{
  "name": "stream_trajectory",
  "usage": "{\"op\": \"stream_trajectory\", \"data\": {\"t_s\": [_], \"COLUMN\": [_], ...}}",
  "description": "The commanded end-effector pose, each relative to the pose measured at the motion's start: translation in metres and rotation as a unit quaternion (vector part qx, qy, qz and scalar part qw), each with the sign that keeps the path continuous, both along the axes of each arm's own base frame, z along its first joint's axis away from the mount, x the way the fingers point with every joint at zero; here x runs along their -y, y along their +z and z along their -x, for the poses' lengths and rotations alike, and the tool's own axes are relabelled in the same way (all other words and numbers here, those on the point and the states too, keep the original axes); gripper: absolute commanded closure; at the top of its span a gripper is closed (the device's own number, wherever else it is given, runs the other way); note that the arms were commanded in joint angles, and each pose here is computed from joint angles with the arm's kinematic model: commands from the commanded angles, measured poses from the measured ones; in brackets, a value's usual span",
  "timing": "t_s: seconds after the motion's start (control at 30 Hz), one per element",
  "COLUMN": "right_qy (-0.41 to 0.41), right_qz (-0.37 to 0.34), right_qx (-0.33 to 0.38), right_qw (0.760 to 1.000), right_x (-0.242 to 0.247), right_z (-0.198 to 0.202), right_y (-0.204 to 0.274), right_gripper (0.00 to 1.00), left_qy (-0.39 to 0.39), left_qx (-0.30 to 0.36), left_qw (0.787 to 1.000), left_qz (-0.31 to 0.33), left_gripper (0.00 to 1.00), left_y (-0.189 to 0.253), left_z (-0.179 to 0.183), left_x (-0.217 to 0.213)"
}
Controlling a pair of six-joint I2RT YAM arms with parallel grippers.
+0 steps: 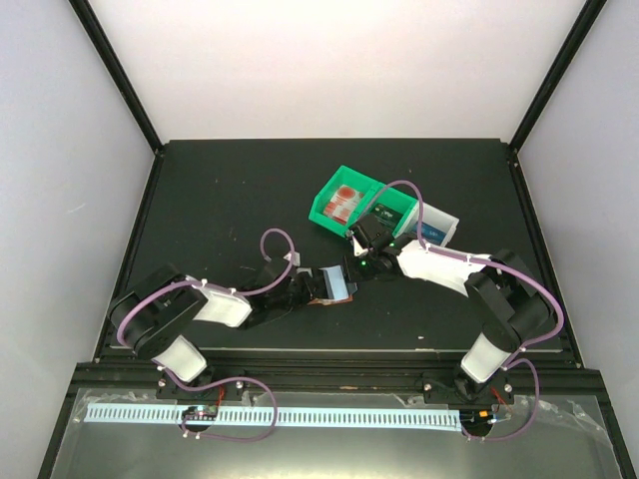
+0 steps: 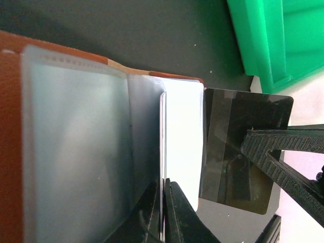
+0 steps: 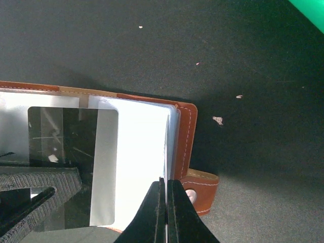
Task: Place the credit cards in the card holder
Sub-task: Insert the credit card into the card holder.
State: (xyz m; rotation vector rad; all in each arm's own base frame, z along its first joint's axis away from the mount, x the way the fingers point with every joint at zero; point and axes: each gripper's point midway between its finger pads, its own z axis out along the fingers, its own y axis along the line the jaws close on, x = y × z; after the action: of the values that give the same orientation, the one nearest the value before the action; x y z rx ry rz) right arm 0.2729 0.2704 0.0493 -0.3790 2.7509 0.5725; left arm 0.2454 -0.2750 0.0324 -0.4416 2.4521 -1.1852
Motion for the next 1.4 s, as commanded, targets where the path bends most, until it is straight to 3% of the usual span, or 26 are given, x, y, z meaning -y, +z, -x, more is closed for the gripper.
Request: {"op": "stream_trajectory", "data": {"t_s": [0.0,0.33,0.6,0.93,1.37], "right_qy": [0.004,0.005,0.005,0.007,0.013], "right_qz": [0.011,0.009,0.01,0.008,0.006], "right_qx": [-0.016,-0.016,-0.014,-0.014,-0.019], "right_qw": [1.0,1.0,1.0,1.0,1.0], "right_x": [0.002,0.001,0.002,0.0,-0.002], "right_z": [0.007,0.007,0.007,0.006,0.007], "right_y": [-0.019,-0.017,-0.017,-0.016,-0.019], "right_gripper": [0.99,0.99,0.99,0.99,0.99], "left_qy": [-0.034,-0.042,-0.041,-0.058,-0.075], "left_qx": [0.002,-0.013,-0.016,-0.032,-0.038], "left_qw": [0.999,0.999,0.997,0.987,0.978], "left_qz": [-0.002,0.001,-0.059,-0.148,-0.19], "left_gripper": [0.96,0.93,0.72,0.37,0.2], "left_y": [0.001,-0.009,-0.01,-0.002,0.01], "left_z": [0.001,0.003,0.004,0.009,0.013], "left_x": [0.014,0.018,0.004,-0.012,-0.021]}}
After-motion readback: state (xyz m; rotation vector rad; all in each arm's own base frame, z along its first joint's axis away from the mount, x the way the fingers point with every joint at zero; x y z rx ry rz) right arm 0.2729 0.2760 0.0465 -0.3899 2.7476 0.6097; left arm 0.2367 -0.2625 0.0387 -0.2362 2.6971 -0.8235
